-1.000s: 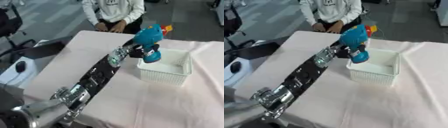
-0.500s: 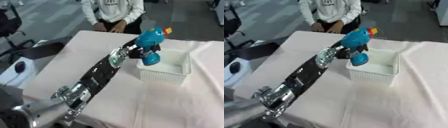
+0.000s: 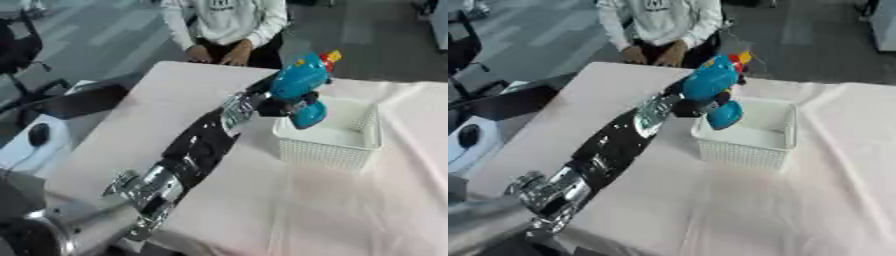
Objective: Pick up objects on the table and place them in the box.
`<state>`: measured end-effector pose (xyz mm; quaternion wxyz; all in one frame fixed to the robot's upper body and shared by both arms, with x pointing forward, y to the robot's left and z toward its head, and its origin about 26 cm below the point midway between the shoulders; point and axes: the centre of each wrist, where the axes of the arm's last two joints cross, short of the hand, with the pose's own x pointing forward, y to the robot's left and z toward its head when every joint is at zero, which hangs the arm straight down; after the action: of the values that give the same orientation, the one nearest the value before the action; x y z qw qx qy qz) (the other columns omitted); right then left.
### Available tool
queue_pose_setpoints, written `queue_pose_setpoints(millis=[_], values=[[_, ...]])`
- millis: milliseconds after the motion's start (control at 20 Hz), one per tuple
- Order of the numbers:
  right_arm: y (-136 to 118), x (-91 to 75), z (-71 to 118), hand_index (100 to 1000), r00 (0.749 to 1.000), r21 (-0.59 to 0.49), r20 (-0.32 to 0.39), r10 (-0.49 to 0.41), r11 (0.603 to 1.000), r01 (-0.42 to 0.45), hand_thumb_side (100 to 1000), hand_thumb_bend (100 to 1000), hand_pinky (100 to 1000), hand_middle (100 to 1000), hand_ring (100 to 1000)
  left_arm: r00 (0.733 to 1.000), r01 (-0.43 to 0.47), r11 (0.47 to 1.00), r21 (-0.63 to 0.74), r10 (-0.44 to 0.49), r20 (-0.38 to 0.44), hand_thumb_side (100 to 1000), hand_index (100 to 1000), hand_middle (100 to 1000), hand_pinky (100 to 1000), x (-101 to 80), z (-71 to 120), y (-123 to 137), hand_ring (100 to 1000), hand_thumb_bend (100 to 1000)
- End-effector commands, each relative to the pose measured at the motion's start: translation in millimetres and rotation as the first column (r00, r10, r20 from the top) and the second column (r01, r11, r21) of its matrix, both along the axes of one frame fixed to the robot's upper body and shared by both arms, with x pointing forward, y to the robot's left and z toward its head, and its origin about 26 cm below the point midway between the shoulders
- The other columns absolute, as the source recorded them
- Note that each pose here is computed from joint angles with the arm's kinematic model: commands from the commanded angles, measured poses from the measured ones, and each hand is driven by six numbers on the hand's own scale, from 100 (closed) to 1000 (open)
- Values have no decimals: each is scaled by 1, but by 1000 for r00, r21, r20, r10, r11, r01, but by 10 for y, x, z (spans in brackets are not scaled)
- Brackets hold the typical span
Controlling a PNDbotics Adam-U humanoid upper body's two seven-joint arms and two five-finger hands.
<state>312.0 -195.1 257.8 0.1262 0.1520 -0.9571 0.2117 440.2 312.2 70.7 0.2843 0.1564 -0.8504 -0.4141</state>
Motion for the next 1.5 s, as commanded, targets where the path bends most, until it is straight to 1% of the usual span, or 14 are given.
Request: queue_pose_setpoints(millis=[50,250,300,350,400,450,500,550,600,650,750,850,1250,1500], values=[[16,-23,70,491,1000,2,25,10,1000,-10,1000,100,292,119,100,999,-7,1000,18,6,54,1000,889,958,677,60,164,3,889,235],[26,-24,74,490,1000,4,26,14,1000,-14,1000,100,292,120,100,998,-23,999,40,21,63,1000,936,984,718,86,176,18,913,301],[29,-24,75,491,1000,5,26,15,1000,-15,1000,100,292,120,100,998,-30,998,50,27,63,1000,923,979,711,99,176,27,908,283],[30,-24,75,490,1000,5,26,16,1000,-16,1000,100,292,121,100,997,-37,997,63,33,63,1000,977,999,739,111,178,35,927,362],[31,-24,75,490,1000,7,25,16,1000,-16,1000,100,292,121,100,997,-44,996,78,39,61,1000,980,1000,741,124,176,48,928,367],[32,-24,75,490,1000,7,25,17,1000,-17,1000,100,292,120,100,997,-51,994,97,46,57,1000,998,1000,757,137,169,60,938,444],[33,-24,74,490,1000,8,25,17,1000,-17,1000,100,292,120,100,997,-58,992,113,52,56,1000,994,1000,753,148,165,68,936,429],[34,-24,74,490,1000,8,25,17,1000,-17,1000,100,292,120,100,997,-64,990,129,57,57,1000,1000,1000,770,158,162,74,945,527],[34,-24,75,490,1000,8,25,17,1000,-17,1000,100,292,120,100,996,-69,987,144,61,58,1000,1000,1000,772,166,157,79,946,541],[34,-24,75,490,1000,8,25,17,1000,-17,1000,100,292,120,100,996,-74,985,158,65,59,1000,1000,1000,788,170,148,84,957,606],[35,-24,75,490,1000,8,25,18,1000,-18,1000,100,292,120,100,996,-83,979,188,73,58,1000,1000,1000,801,176,124,99,965,686],[36,-24,75,490,1000,7,26,18,1000,-18,1000,100,292,120,100,995,-93,973,209,81,61,1000,1000,1000,807,179,103,112,967,736],[38,-24,74,490,1000,8,25,18,1000,-18,1000,100,292,120,100,992,-119,964,237,103,79,1000,1000,1000,807,169,26,143,968,779],[37,-24,71,490,1000,7,25,17,1000,-17,1000,100,292,120,100,990,-126,964,234,106,95,1000,1000,1000,803,169,22,144,965,755]])
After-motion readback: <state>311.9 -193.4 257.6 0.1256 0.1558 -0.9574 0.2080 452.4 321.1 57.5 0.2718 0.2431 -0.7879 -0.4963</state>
